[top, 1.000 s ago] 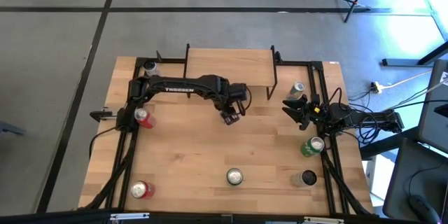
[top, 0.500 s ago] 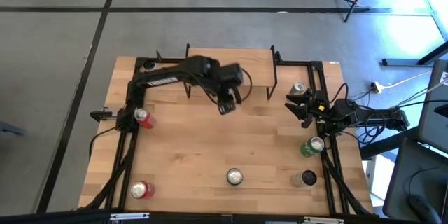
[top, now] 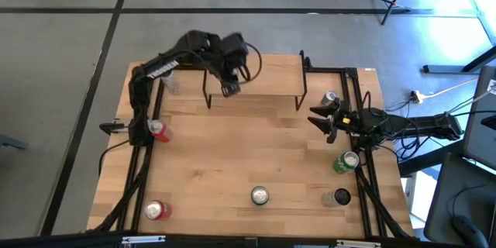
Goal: Place canned beverage on shelf
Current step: Put the left blue soda can on the shelf
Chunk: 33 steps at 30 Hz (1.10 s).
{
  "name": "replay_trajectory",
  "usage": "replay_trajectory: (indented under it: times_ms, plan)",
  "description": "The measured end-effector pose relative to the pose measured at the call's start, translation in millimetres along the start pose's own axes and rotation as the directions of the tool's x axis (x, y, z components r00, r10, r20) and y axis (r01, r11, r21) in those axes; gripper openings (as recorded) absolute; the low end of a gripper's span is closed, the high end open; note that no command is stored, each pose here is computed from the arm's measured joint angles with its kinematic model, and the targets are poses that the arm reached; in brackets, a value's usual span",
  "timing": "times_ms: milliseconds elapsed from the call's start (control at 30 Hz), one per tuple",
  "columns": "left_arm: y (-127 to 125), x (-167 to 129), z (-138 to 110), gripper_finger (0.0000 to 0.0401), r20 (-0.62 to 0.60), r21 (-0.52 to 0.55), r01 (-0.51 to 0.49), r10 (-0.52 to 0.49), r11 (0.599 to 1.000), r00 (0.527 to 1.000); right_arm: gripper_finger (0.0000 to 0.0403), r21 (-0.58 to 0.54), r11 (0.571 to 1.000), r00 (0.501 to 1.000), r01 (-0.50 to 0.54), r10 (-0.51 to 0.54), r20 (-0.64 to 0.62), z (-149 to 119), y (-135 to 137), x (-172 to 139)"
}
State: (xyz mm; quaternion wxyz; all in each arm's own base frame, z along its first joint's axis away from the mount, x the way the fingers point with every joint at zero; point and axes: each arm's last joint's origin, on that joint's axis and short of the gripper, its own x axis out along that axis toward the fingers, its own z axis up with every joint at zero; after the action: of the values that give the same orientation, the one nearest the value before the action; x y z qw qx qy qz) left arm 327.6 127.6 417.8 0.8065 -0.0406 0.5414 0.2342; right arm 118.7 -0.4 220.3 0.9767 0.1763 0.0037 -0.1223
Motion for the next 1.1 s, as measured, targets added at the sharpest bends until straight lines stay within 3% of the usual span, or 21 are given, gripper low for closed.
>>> replay_trajectory:
  times_ms: [367, 567, 800, 1100]
  plan:
    - [94, 17, -13, 0.0194, -0.04, -0.054, 0.028, -0.03, 0.998, 0.999, 0.0214, 0.018, 1.0, 1.0, -0.003, 0.003, -0.013, -1, 0, 2]
    - [132, 24, -23, 0.0194, -0.012, -0.111, 0.1, -0.102, 0.989, 0.995, 0.0214, 0.019, 1.0, 1.0, 0.018, -0.018, -0.005, -1, 0, 2]
    - [153, 46, -31, 0.0201, -0.032, -0.143, 0.09, -0.095, 0.986, 0.995, 0.0214, 0.017, 0.997, 0.997, 0.076, -0.076, 0.018, 0, -2, 1]
    - [154, 60, -34, 0.0205, -0.053, -0.111, 0.103, -0.11, 0.988, 0.993, 0.0214, 0.012, 0.994, 0.994, 0.107, -0.108, 0.019, -1, -3, 1]
